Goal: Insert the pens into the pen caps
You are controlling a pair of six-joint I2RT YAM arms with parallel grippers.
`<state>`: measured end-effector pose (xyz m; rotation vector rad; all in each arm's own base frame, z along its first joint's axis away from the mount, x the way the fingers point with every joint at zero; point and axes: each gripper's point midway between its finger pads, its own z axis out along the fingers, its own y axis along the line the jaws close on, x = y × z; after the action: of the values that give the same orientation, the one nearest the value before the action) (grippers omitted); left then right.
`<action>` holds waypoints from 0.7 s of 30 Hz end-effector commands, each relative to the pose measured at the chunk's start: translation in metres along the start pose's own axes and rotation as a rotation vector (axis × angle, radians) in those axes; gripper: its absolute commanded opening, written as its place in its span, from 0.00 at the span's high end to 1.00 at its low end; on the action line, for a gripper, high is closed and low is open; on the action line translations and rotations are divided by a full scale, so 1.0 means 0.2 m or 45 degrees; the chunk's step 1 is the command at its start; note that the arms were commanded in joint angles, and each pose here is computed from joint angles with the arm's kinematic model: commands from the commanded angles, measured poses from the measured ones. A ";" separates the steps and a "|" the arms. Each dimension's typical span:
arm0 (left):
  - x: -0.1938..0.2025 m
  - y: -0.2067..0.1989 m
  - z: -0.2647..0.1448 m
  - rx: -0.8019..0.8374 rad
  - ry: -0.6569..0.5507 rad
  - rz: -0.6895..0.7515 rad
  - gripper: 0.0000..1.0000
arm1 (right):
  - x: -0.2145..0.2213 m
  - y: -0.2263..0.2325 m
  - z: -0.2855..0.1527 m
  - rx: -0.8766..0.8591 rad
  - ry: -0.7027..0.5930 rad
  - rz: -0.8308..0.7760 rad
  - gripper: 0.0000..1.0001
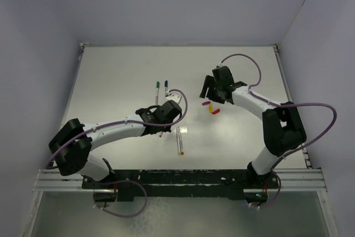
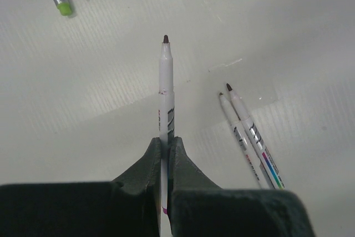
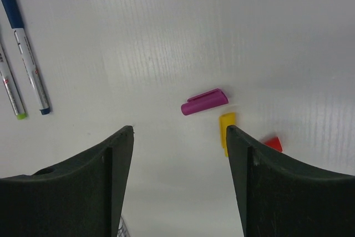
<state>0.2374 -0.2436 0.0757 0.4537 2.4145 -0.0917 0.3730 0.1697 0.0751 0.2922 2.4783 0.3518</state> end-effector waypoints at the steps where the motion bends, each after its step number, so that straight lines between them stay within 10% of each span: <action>1: -0.09 0.00 -0.02 0.018 -0.087 -0.020 1.00 | -0.07 0.12 0.00 -0.104 -0.011 0.038 0.29; 21: -0.17 0.07 -0.04 0.214 -0.161 -0.046 1.00 | 0.03 0.15 0.09 -0.141 0.109 0.109 0.28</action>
<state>0.2536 -0.2271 0.0852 0.4114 2.3753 -0.2654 0.3716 0.1932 0.0537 0.3341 2.5620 0.4826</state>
